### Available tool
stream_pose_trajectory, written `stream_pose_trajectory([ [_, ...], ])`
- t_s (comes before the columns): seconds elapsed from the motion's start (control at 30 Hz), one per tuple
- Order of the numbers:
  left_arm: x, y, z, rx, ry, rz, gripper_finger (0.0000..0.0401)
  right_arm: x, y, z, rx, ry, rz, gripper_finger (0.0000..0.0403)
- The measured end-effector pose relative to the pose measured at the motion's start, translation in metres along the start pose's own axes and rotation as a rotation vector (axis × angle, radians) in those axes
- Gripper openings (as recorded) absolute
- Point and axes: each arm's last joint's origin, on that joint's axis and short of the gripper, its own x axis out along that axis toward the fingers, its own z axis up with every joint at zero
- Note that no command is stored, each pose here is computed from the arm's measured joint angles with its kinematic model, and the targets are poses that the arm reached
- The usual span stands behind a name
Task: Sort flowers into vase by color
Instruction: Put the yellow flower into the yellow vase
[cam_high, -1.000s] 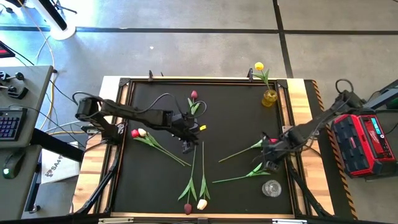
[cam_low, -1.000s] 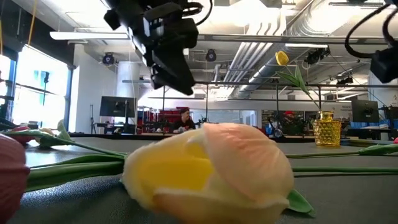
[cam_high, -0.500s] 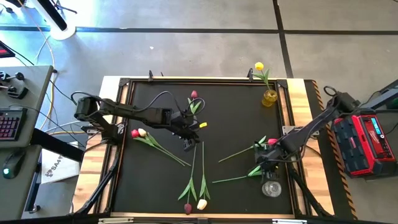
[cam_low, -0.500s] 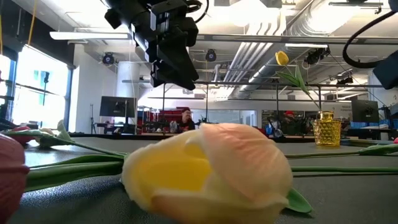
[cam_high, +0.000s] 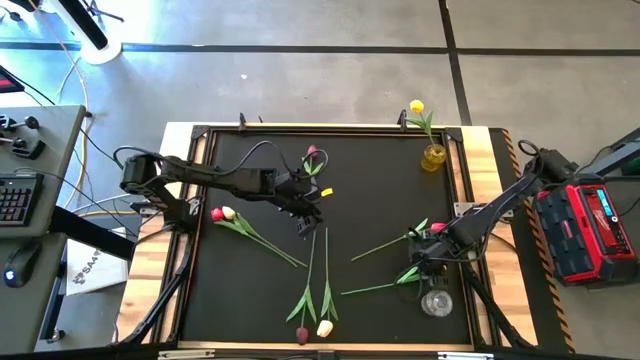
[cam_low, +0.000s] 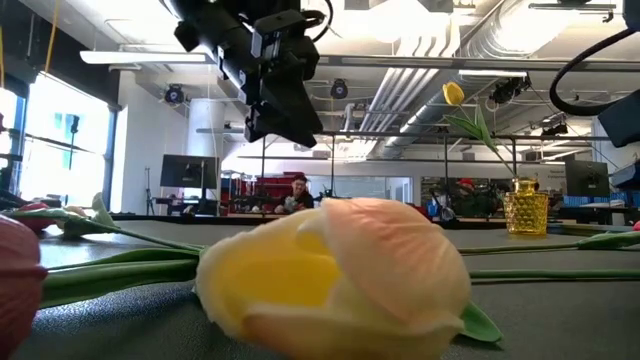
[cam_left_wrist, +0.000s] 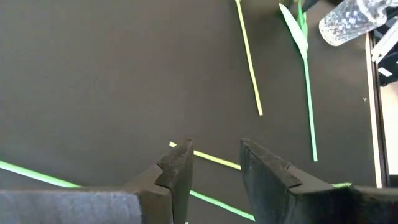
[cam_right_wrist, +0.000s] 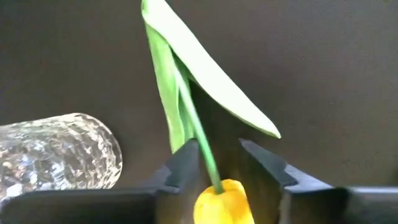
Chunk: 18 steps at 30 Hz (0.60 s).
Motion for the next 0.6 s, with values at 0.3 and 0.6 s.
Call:
stream_pose_trajectory([
  [0.3,-0.001,-0.004,0.009,0.014,-0.093,-0.038,0.0117,0.001,0.003,-0.003,-0.096,0.015,0.004,0.0021],
  [0.6,-0.001,-0.007,0.016,0.010,-0.165,-0.071,0.0117,-0.005,0.004,0.004,0.033,0.074,0.138,0.0005],
])
